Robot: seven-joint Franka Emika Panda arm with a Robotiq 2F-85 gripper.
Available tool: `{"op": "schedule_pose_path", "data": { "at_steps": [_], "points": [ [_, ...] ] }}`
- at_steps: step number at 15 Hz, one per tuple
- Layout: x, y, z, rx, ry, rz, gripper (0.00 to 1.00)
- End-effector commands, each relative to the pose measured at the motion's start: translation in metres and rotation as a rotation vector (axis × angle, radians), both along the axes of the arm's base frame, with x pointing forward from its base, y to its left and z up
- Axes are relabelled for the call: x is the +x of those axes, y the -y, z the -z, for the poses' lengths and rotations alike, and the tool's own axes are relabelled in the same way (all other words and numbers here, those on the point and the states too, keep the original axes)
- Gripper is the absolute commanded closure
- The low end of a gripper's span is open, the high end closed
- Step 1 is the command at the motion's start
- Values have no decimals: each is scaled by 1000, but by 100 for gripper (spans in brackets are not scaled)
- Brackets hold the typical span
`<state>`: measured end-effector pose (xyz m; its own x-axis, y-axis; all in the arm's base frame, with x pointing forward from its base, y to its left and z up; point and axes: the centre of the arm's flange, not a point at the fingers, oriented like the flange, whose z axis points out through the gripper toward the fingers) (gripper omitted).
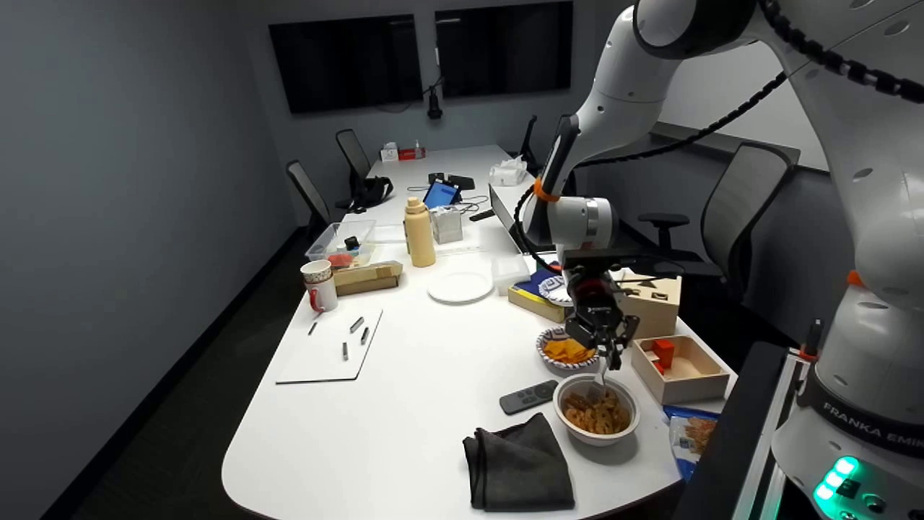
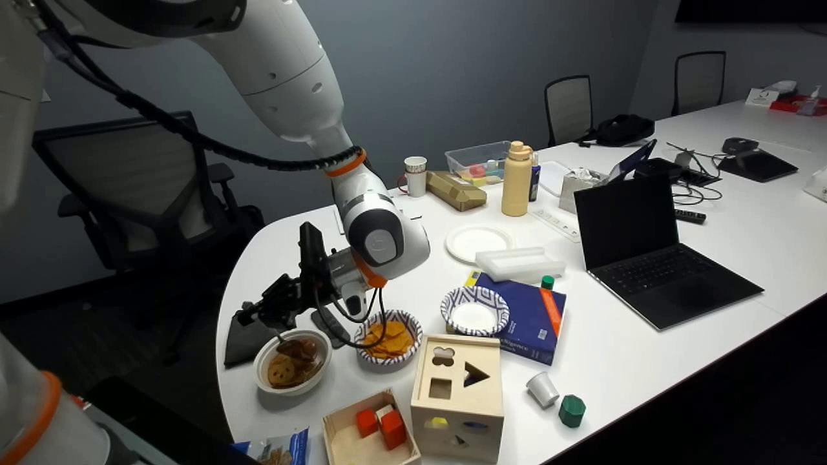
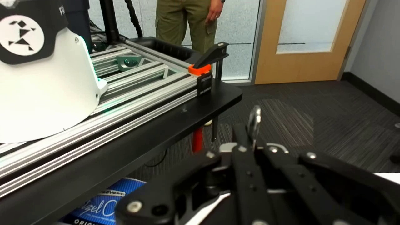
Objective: Use the spatula to stir the contents in the bowl
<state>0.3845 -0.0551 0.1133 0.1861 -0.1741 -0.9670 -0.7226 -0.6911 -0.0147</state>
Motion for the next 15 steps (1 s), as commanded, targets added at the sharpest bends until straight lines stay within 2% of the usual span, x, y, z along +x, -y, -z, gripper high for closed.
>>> {"op": "schedule_pose_path", "data": {
  "at_steps": [1, 2, 4, 10, 15],
  "points": [
    [-6, 4, 0, 48, -83, 21, 99],
    [-9, 6, 0, 40, -100, 32, 99],
    [-9, 6, -4, -9, -79, 46, 99],
    [-22, -19, -47, -187, 139, 38, 99],
    [-37, -39, -86, -298, 218, 49, 99]
  ]
}}
